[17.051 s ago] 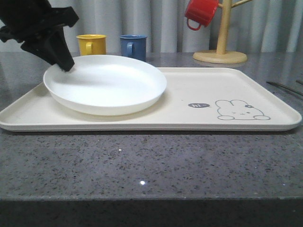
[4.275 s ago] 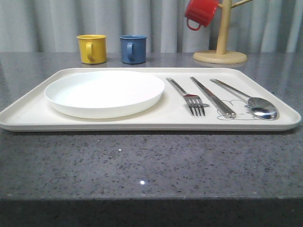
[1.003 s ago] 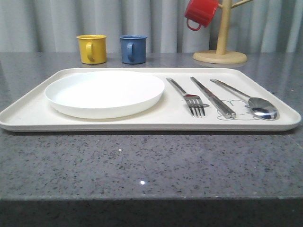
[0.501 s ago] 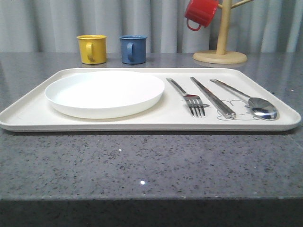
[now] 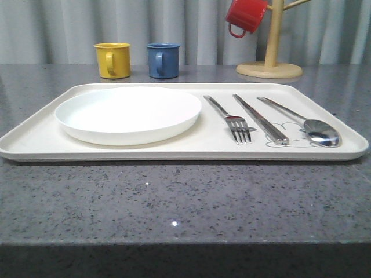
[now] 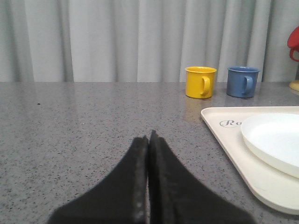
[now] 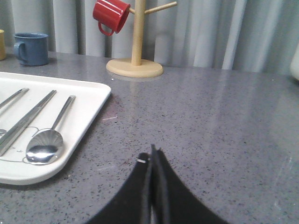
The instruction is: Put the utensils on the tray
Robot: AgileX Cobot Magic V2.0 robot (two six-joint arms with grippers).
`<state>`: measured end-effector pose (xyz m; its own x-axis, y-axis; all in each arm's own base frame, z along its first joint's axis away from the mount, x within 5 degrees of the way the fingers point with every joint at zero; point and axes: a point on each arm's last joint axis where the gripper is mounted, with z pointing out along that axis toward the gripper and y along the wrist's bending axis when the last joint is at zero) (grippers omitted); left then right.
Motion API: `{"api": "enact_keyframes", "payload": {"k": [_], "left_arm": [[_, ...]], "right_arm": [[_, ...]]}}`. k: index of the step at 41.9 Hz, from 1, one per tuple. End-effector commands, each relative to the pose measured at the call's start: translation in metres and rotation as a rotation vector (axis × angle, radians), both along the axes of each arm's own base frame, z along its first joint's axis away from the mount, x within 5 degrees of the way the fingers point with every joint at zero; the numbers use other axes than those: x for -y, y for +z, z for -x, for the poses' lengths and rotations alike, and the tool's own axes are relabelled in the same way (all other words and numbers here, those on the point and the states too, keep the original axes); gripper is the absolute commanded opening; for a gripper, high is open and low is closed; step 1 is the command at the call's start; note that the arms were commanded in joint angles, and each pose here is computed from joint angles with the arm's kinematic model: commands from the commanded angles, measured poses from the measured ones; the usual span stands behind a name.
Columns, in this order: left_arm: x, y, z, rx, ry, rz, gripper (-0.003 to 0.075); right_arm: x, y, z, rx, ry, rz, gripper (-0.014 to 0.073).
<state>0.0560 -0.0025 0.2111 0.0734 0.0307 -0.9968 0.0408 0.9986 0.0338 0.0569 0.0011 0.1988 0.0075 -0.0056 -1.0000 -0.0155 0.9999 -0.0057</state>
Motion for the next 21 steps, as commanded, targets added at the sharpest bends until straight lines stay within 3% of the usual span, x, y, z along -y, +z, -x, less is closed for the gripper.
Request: {"api": "enact_keyframes", "payload": {"k": [1, 21], "left_arm": [[-0.0007, 0.0089, 0.0031, 0.109, 0.006, 0.018, -0.0018], [-0.0007, 0.0089, 0.0031, 0.109, 0.006, 0.018, -0.0018]], "right_arm": [[0.0011, 0.0137, 0.0029, 0.123, -0.014, 0.005, -0.0069], [0.001, 0.0218, 0.0044, 0.213, -0.012, -0.013, -0.0069]]}}
